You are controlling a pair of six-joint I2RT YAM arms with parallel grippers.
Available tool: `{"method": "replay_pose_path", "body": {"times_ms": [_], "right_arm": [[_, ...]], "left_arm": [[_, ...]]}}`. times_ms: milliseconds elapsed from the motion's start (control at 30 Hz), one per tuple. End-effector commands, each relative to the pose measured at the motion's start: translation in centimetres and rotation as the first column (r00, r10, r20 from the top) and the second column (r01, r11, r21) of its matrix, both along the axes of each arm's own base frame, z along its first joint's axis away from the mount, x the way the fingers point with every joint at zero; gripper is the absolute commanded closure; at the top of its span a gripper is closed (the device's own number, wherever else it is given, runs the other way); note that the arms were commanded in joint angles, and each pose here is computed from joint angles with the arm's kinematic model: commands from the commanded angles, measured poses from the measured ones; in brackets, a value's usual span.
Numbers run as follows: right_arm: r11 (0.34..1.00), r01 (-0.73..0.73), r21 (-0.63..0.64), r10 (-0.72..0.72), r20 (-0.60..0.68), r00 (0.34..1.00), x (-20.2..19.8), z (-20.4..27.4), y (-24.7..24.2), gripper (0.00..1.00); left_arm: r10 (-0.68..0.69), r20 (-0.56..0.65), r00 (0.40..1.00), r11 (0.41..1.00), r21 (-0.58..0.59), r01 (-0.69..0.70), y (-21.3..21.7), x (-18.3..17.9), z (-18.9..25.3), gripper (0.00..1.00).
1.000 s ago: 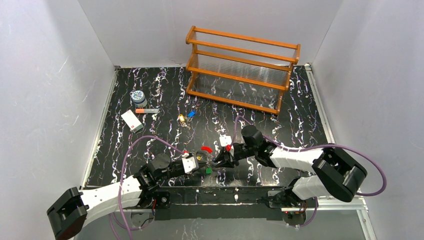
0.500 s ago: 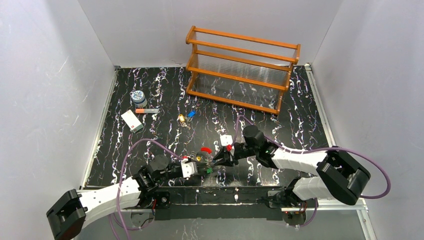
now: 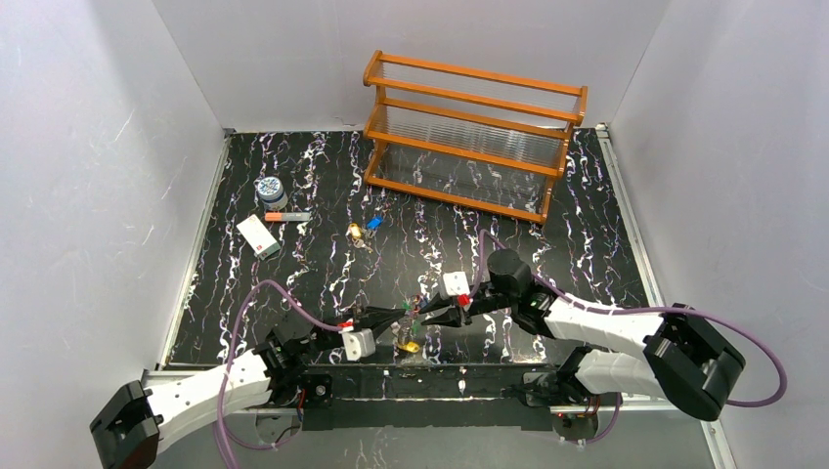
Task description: Put the keys on the keyring
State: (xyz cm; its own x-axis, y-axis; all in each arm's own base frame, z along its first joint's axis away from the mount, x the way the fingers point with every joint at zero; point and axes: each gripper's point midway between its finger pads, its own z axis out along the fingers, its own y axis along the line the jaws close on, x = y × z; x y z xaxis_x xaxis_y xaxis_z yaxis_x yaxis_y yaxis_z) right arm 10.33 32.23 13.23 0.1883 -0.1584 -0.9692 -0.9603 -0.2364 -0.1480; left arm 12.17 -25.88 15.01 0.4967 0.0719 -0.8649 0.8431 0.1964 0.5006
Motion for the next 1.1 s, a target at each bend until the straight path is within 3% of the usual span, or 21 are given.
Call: {"method": "replay_pose_path", "body": {"times_ms": [0, 500, 700, 867, 1000, 1067], "right_arm": [[0.998, -0.002, 0.056, -0.002, 0.063, 0.998, 0.0, 1.5, 0.1, 0.66], [0.991, 0.115, 0.064, -0.116, 0.017, 0.993, 1.4, 2.5, 0.1, 0.65], [0.962, 0.258, 0.089, -0.256, -0.034, 0.966, 2.9, 3.1, -0.6, 0.59], [0.864, 0.497, 0.084, -0.477, -0.187, 0.859, 5.7, 3.8, -1.7, 0.4], [0.735, 0.678, 0.009, -0.629, -0.363, 0.687, 8.1, 4.1, -2.6, 0.23], [0.697, 0.717, -0.033, -0.665, -0.405, 0.628, 8.7, 4.2, -2.9, 0.21]], "left_arm": [[-0.045, 0.042, 0.998, 0.999, -0.001, 0.045, 0.5, -1.3, -1.9, 1.0], [-0.028, -0.007, 1.0, 1.0, 0.009, 0.028, 0.3, -0.9, -2.2, 1.0], [0.045, -0.09, 0.995, 0.999, 0.007, -0.044, 0.4, 0.3, -2.2, 1.0], [0.172, -0.262, 0.95, 0.984, -0.002, -0.179, 0.5, 2.3, -2.3, 1.0], [0.231, -0.368, 0.901, 0.97, 0.013, -0.244, 0.0, 3.4, -2.4, 1.0], [0.261, -0.399, 0.879, 0.962, 0.028, -0.273, -0.2, 4.0, -2.6, 1.0]]}}
